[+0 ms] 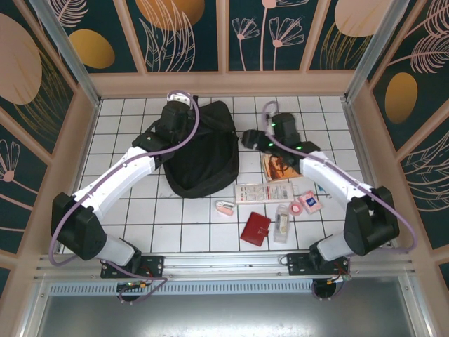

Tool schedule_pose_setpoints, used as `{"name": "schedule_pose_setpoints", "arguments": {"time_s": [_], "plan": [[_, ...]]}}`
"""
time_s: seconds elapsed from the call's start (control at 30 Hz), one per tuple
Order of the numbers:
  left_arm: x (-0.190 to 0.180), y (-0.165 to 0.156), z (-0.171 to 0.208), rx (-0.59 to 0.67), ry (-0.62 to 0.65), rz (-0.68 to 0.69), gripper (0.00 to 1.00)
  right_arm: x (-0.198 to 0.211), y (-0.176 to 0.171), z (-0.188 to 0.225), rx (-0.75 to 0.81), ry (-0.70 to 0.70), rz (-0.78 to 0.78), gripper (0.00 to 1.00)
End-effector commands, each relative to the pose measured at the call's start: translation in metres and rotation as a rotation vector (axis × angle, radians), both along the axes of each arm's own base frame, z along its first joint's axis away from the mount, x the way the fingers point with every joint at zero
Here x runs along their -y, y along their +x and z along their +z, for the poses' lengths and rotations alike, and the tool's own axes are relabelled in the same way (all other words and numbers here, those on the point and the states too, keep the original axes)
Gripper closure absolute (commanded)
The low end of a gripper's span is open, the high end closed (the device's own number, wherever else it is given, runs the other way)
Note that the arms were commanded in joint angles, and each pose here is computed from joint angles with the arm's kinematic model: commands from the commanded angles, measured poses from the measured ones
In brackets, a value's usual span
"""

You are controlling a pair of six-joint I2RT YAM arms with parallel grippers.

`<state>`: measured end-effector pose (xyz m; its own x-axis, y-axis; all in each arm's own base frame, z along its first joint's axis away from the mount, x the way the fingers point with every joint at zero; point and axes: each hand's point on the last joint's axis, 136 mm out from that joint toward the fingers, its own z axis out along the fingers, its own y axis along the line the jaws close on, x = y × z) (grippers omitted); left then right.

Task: Pack the student bag
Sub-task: Open the student bag at the center of the table, then pick up the loose stationery from the bottom-center of the table.

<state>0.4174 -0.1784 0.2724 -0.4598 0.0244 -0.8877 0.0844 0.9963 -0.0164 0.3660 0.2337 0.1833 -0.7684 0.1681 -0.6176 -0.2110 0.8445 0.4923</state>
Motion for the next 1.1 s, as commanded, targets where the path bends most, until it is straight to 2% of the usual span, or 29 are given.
{"name": "schedule_pose_setpoints", "arguments": {"time_s": [0.0, 0.1, 0.27, 0.4, 0.47, 0.63, 0.73, 0.87, 1.0, 1.07], "plan": [[-0.019, 0.009, 0.026, 0.065, -0.111, 0.154, 1.0, -0.031, -0.016, -0.006, -0.075, -0.053, 0.014, 0.11], [-0.021, 0.009, 0.026, 0.055, -0.131, 0.177, 1.0, -0.046, -0.019, -0.024, -0.136, -0.082, 0.005, 0.06], [-0.025, 0.005, 0.029, 0.053, -0.181, 0.209, 1.0, -0.068, -0.012, -0.043, -0.191, -0.139, 0.017, 0.08], [-0.016, 0.005, 0.024, 0.039, -0.165, 0.149, 1.0, -0.054, 0.009, -0.053, -0.154, -0.253, -0.048, 0.11], [-0.012, 0.008, 0.016, 0.021, -0.156, 0.133, 1.0, -0.045, 0.018, -0.046, -0.118, -0.276, -0.083, 0.11], [-0.002, 0.014, 0.003, -0.008, -0.146, 0.099, 1.0, -0.05, 0.005, 0.03, 0.117, -0.075, 0.025, 0.04], [-0.003, 0.017, 0.003, -0.005, -0.153, 0.108, 1.0, -0.022, 0.0, 0.026, 0.08, -0.118, -0.013, 0.07], [-0.006, 0.022, 0.002, -0.023, -0.155, 0.134, 1.0, -0.013, -0.043, -0.015, -0.057, -0.202, 0.074, 0.12], [-0.011, 0.024, -0.007, -0.052, -0.156, 0.16, 1.0, -0.022, -0.102, -0.039, -0.066, -0.263, 0.218, 0.12], [-0.012, 0.024, -0.017, -0.07, -0.157, 0.159, 1.0, -0.027, -0.126, -0.054, -0.057, -0.299, 0.305, 0.18]]}}
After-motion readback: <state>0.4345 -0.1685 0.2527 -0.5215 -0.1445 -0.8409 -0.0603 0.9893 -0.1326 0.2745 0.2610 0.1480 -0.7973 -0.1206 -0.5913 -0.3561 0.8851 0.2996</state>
